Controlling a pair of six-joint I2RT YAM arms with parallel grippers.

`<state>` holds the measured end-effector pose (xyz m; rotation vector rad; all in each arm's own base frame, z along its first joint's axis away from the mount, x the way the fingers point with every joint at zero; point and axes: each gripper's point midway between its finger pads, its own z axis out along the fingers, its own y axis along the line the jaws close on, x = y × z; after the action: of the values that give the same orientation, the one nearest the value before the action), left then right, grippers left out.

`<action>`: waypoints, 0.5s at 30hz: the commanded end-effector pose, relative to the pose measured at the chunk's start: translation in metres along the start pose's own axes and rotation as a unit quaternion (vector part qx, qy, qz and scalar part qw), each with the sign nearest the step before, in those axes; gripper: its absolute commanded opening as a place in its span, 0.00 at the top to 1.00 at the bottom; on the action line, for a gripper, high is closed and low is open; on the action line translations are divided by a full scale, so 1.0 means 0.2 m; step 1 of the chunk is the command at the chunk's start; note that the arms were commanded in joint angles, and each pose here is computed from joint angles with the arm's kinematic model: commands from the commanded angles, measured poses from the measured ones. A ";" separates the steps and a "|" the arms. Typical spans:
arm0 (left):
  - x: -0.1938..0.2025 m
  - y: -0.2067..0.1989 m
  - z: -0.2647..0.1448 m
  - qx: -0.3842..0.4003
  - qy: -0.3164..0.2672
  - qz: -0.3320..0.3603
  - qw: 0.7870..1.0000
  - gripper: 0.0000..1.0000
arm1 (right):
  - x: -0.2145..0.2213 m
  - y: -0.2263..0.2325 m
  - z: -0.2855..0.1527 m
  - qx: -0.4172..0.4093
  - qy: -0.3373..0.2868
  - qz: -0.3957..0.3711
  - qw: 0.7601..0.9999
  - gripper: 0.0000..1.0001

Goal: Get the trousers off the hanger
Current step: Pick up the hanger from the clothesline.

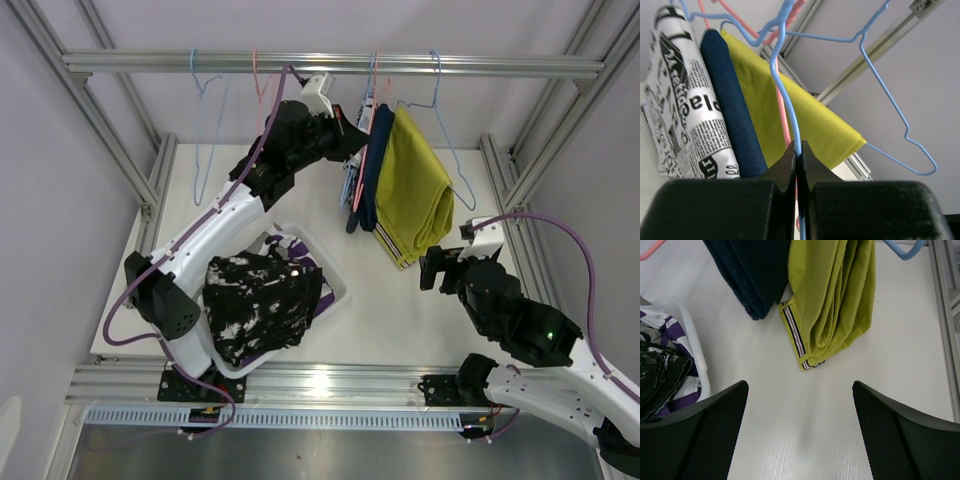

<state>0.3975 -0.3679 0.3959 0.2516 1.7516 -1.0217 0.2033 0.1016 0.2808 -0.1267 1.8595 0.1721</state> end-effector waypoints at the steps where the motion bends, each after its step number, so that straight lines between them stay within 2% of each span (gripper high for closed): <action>1: -0.29 -0.29 -0.22 0.069 -0.075 0.054 0.993 1.00 | -0.02 0.01 0.00 -0.005 -0.010 0.013 1.000 0.10; 10: -0.36 -0.29 -0.26 0.054 -0.093 0.063 0.992 0.99 | -0.03 0.00 -0.01 -0.007 -0.013 0.019 1.000 0.10; 15: -0.45 -0.15 -0.32 -0.035 -0.136 0.058 0.988 1.00 | -0.03 0.00 -0.02 -0.006 -0.015 0.020 1.000 0.10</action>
<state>0.3954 -0.3402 0.4168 0.2020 1.7157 -0.8970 0.2016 0.1004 0.2836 -0.1204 1.8497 0.1895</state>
